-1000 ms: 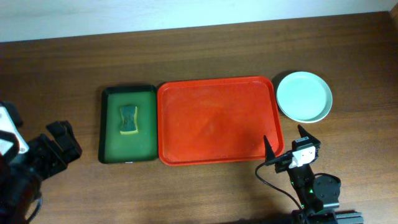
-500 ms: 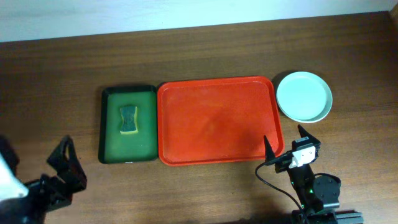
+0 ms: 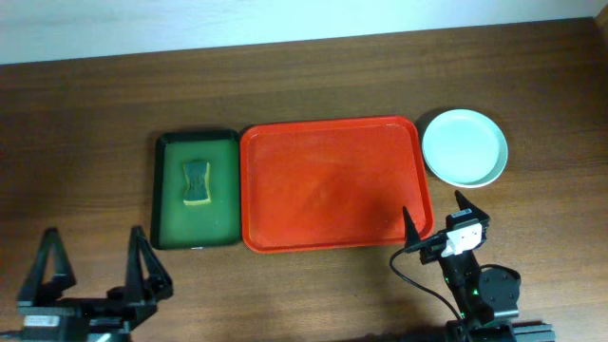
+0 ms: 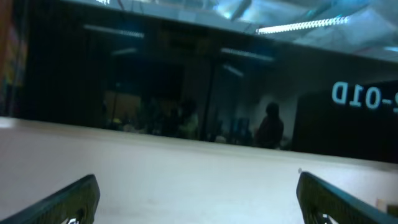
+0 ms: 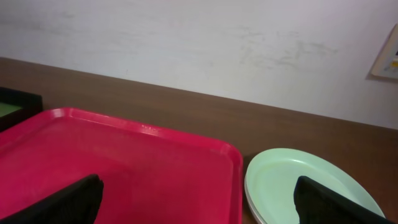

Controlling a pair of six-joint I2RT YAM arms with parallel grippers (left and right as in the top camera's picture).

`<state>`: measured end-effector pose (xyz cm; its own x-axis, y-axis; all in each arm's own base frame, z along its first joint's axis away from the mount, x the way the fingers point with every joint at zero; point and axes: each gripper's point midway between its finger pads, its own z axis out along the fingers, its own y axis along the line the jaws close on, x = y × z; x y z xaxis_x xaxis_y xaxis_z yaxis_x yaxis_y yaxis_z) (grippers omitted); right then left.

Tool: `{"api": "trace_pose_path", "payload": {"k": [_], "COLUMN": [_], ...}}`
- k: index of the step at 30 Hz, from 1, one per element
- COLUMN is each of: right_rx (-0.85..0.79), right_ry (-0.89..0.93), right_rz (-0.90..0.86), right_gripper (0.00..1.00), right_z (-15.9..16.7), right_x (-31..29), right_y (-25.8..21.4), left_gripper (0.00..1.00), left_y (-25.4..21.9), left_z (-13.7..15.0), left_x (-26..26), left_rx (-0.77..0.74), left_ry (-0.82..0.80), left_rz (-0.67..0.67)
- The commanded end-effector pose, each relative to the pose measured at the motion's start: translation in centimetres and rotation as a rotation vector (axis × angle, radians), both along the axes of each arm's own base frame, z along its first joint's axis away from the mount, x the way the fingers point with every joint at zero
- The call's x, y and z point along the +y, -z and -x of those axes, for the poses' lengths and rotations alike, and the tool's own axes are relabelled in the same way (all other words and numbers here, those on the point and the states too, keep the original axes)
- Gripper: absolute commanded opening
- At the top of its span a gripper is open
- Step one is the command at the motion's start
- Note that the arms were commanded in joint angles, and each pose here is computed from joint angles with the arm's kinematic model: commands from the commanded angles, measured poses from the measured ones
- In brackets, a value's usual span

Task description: Clean dirty plates on tray and stack at the side

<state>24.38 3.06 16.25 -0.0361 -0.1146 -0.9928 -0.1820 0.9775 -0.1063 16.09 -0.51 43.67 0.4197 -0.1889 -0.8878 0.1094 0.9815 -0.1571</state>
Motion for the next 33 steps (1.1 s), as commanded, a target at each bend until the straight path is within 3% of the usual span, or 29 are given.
{"api": "trace_pose_path", "payload": {"k": [1,4,14,21,23,28,33], "right_rx": [0.005,0.005,0.005,0.005,0.005,0.005,0.005], "right_ry": [0.008,0.009,0.008,0.008,0.008,0.009,0.009], "right_rz": [0.007,0.007,0.007,0.007,0.007,0.007,0.007], "right_gripper": [0.98,0.98,0.98,0.98,0.98,0.98,0.98], "right_z": [0.0,0.0,0.0,0.0,0.0,0.0,0.0], "right_x": [-0.2,-0.2,-0.2,-0.2,-0.2,-0.2,-0.2], "right_y": [0.3,0.3,0.3,0.3,0.3,0.3,0.3], "left_gripper": [0.99,0.99,0.99,0.99,0.99,0.99,0.99], "left_y": [2.7,4.8,17.5,24.2,27.5,27.9,27.9], "left_z": [-0.1,-0.9,-6.9,-8.3,-8.3,-8.3,-8.3], "left_x": [-0.7,-0.8,-0.7,-0.7,-0.7,-0.8,-0.7], "left_rx": [-0.052,-0.065,0.219,0.392,0.526,0.532,0.533], "left_ry": [0.039,0.056,0.058,0.056,0.044,0.018,0.013], "left_rz": [-0.007,0.004,0.024,0.030,-0.013,-0.172,-0.174]}}
